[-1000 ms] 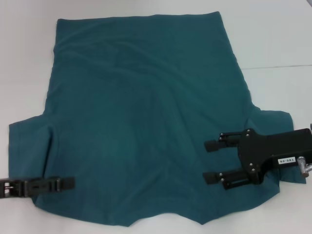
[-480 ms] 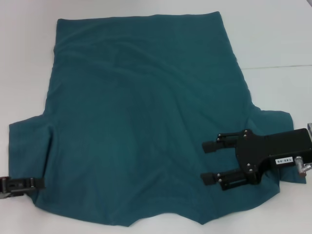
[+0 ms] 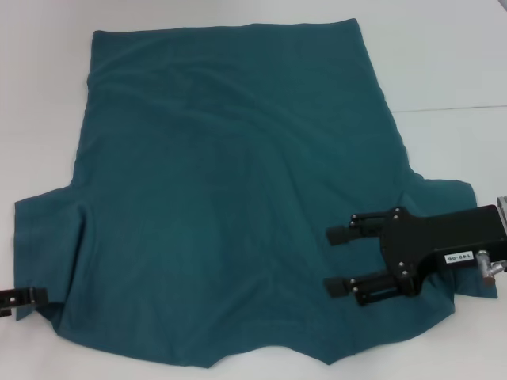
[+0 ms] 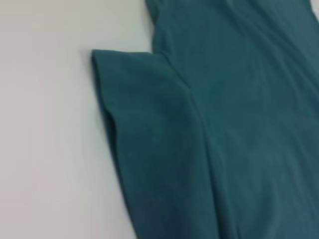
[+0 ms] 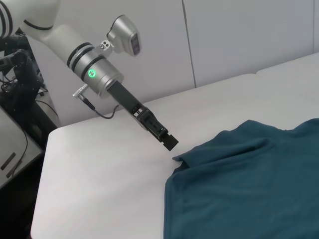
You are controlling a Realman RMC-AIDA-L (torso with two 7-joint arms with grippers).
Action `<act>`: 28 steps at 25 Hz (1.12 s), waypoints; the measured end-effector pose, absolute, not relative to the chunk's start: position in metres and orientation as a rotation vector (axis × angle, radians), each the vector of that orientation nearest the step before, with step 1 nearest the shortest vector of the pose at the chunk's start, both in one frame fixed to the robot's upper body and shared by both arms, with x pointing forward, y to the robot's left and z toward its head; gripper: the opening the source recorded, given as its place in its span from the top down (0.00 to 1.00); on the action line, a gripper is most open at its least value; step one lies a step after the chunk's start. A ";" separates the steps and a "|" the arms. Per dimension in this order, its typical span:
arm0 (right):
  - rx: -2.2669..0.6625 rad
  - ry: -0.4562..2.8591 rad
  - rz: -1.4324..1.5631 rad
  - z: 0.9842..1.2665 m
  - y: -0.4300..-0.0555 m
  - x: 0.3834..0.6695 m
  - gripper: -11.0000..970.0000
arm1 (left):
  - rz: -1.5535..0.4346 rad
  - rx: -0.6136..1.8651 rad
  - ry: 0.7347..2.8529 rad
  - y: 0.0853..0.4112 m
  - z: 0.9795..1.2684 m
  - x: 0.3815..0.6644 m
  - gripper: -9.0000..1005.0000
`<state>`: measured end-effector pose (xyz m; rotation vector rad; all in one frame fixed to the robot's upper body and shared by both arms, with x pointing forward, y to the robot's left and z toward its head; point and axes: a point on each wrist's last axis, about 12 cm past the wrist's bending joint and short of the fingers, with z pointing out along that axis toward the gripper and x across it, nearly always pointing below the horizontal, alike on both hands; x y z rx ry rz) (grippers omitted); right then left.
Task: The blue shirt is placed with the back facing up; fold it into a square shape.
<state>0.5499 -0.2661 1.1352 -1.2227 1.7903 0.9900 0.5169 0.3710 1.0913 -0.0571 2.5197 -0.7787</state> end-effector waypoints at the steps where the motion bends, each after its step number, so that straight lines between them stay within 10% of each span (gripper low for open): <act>1: -1.224 1.789 0.990 1.136 -0.266 0.550 0.11 | -0.766 -0.054 2.521 0.371 1.090 0.517 0.18; 28: -1.228 1.793 0.974 1.138 -0.261 0.556 0.11 | -0.658 -0.008 2.545 0.364 1.078 0.523 0.18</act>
